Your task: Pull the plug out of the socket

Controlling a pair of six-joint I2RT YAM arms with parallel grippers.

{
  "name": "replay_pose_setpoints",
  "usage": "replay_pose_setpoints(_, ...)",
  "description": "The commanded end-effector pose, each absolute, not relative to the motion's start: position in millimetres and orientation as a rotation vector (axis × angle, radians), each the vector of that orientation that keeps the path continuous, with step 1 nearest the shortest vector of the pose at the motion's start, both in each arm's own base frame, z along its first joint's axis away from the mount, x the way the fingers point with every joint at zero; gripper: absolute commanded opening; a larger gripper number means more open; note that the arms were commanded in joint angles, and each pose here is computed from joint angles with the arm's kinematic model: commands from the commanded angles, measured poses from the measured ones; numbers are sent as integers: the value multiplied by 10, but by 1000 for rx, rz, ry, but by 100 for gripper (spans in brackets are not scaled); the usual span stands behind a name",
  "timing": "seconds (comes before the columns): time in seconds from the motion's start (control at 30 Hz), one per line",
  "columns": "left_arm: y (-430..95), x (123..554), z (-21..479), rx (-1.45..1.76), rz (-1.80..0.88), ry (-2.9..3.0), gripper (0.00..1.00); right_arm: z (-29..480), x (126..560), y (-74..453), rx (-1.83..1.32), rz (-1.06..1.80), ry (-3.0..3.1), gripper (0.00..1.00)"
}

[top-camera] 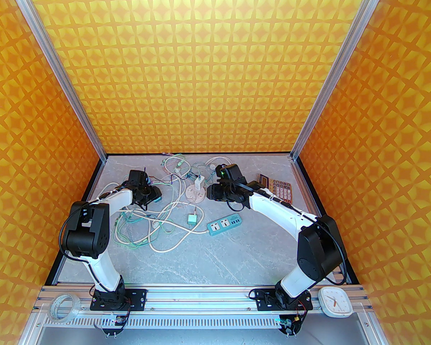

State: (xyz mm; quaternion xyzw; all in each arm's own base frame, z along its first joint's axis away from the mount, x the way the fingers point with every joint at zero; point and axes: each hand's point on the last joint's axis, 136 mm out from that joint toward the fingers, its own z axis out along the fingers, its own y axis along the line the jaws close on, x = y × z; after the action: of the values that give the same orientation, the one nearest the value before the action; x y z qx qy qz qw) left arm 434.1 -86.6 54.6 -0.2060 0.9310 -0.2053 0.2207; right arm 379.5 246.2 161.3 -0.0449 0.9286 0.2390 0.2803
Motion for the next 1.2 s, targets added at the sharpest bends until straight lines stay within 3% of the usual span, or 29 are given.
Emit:
replay_pose_setpoints(0.0, -859, 4224, 668, -577, -587, 2584, 73, 1659, 3779, 2456, -132, 640, 2463, 41)
replay_pose_setpoints(0.03, -856, 4189, 681, -577, -581, 2592, 75, 1652, 3781, 2457, -132, 642, 2464, 43)
replay_pose_setpoints(0.1, -827, 4112, 735, -583, -562, 2599, 94, 1654, 3787, 2461, -128, 645, 2460, 45)
replay_pose_setpoints(0.17, -814, 4045, 776, -584, -558, 2603, 99, 1643, 3793, 2471, -129, 651, 2459, 45)
replay_pose_setpoints(0.37, -683, 3803, 911, -586, -457, 2621, 99, 1572, 3787, 2456, -125, 641, 2467, 56)
replay_pose_setpoints(0.5, -423, 3623, 950, -612, -254, 2632, 99, 1525, 3796, 2382, -114, 581, 2482, 77)
replay_pose_setpoints(0.6, -394, 3547, 1064, -611, -238, 2612, 99, 1512, 3802, 2350, -112, 557, 2480, 86)
replay_pose_setpoints(0.67, -431, 3516, 1195, -575, -248, 2591, 99, 1507, 3807, 2323, -112, 535, 2478, 98)
replay_pose_setpoints(1.17, -1036, 3553, 2256, -253, -347, 2435, 99, 1454, 3924, 2314, -61, 477, 2512, 98)
